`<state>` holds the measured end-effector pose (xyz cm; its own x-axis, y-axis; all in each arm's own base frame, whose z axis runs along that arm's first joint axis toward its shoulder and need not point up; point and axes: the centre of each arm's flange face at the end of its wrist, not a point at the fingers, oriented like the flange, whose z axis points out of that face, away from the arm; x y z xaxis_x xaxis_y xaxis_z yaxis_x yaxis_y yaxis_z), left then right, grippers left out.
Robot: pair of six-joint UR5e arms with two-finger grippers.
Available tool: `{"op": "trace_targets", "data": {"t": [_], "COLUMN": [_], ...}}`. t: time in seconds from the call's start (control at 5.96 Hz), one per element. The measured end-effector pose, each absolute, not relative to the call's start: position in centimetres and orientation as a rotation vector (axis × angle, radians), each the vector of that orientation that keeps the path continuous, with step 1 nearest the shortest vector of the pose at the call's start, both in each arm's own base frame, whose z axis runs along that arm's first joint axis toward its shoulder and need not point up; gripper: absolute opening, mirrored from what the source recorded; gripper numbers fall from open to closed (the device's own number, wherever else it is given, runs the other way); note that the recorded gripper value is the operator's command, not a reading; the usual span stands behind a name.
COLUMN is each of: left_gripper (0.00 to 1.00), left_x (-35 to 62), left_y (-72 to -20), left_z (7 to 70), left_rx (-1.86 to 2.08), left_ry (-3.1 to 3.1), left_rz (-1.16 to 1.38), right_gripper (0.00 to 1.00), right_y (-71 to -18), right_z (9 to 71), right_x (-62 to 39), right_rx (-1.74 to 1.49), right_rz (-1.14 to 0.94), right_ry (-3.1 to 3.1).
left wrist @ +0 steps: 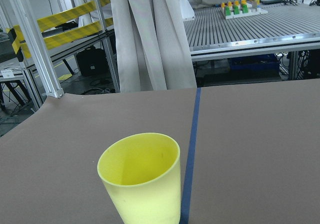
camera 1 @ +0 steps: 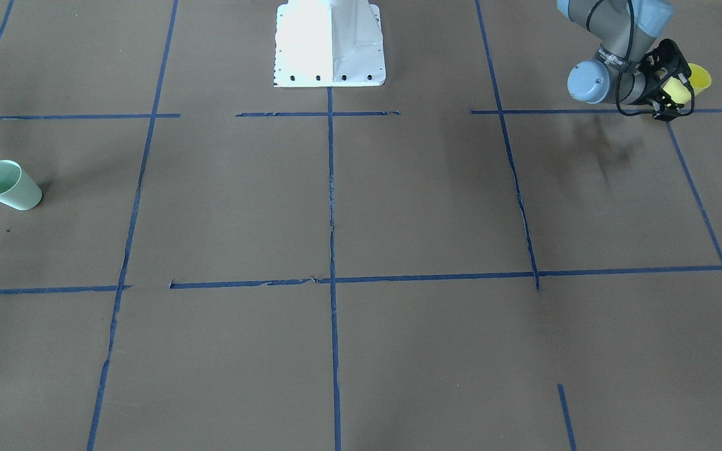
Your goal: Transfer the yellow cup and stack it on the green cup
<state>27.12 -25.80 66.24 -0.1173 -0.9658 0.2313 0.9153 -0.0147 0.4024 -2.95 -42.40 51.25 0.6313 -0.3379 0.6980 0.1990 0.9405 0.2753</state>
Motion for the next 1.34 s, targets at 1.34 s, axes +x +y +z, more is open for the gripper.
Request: {"op": "trace_targets", "data": {"t": [1.34], "left_gripper": [1.00], "left_x": [28.6], "left_y": [-23.4], "left_z": [72.1], "left_rx": [0.241], "left_ry": [-0.645], "left_rz": [-1.615], "right_gripper": [1.00], "right_y": [-42.3], "right_z": [51.3], "right_x": [-3.6], "right_rx": [0.170], "right_rz": [-0.323], "right_ry": [-0.835]}}
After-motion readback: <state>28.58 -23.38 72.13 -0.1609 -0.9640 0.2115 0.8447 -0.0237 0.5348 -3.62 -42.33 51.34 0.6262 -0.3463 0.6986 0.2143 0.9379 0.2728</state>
